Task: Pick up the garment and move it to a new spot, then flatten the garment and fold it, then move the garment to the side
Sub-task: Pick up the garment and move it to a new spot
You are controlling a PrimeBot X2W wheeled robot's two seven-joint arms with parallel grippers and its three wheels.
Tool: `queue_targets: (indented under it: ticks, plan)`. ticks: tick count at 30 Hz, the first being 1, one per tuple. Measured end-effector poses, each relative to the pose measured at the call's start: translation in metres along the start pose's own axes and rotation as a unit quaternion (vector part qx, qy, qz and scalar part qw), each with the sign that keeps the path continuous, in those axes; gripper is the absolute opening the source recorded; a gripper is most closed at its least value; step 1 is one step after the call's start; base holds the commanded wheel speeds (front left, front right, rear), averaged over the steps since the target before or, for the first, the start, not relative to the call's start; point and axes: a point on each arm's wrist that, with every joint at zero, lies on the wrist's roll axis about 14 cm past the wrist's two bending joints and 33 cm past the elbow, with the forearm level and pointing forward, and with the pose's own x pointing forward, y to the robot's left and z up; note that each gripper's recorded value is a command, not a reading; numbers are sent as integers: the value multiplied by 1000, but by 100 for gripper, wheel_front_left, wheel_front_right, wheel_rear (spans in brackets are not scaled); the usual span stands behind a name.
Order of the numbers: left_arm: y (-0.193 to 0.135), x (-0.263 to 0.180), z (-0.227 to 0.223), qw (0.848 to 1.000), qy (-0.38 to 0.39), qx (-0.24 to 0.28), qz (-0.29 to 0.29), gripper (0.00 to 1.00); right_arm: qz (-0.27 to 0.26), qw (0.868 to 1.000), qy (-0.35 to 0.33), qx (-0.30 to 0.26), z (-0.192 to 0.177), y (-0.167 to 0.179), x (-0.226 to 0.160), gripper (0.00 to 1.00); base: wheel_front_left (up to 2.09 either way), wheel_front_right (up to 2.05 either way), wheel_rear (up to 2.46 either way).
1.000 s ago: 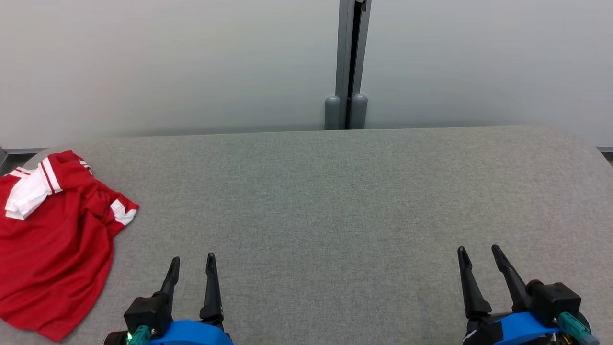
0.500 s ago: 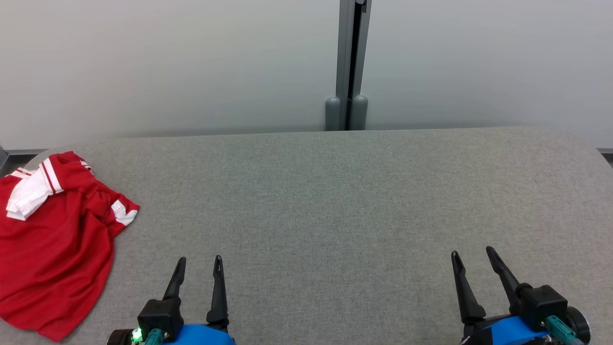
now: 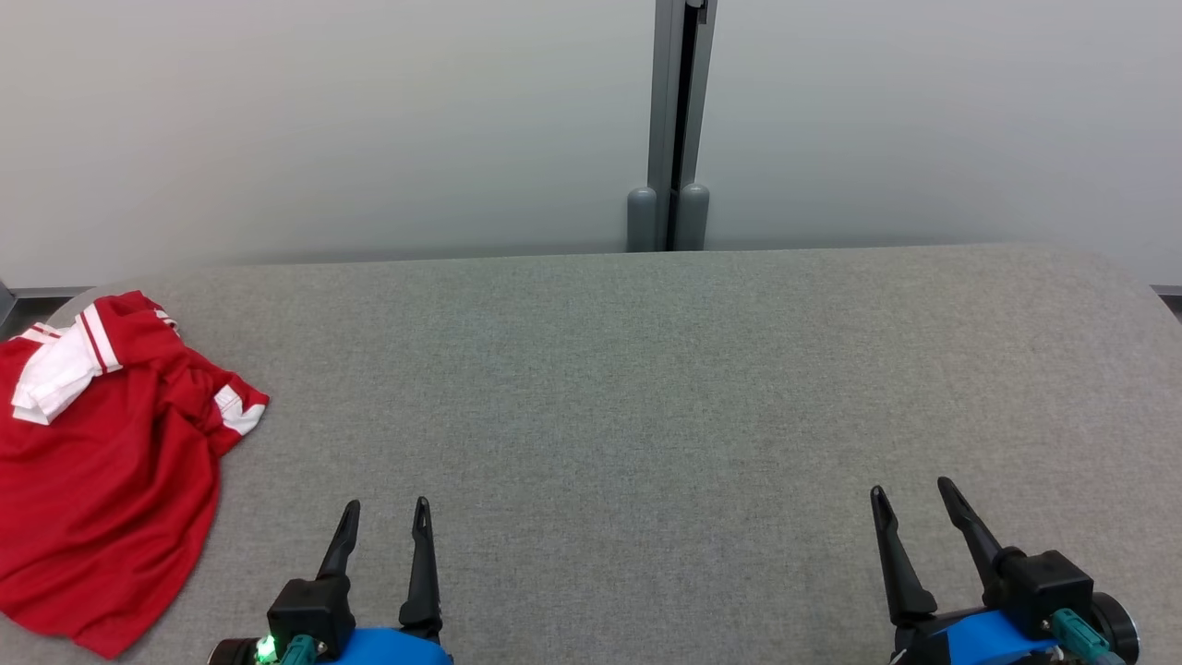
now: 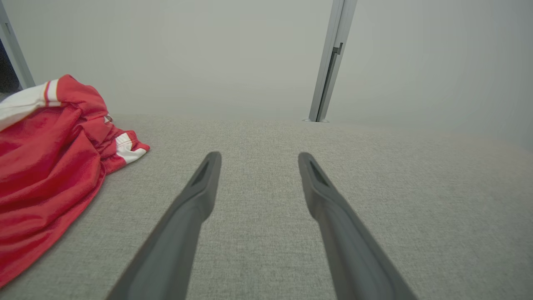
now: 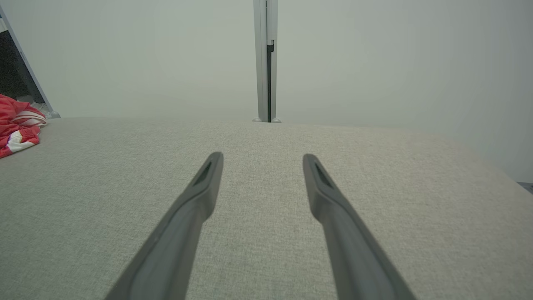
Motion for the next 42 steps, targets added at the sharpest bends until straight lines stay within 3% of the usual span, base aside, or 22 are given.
queue_targets:
  ticks: [13,21,29,36,42]
  plan:
    - [12,-6,7,1000,-12,-1,19,100,22,1000,-2,-4,2,13,10,100,0,0,0]
    - [55,-30,24,995,-43,-1,91,100,93,996,-10,-3,7,60,33,100,0,0,0]
    - [101,-70,26,983,-54,-14,175,100,182,983,-9,0,7,124,54,100,0,0,0]
    - [124,-95,21,973,-50,-20,224,100,242,970,4,10,-2,169,60,100,0,0,0]
    - [131,-101,19,970,-46,-20,240,100,265,964,11,13,-7,184,61,100,0,0,0]
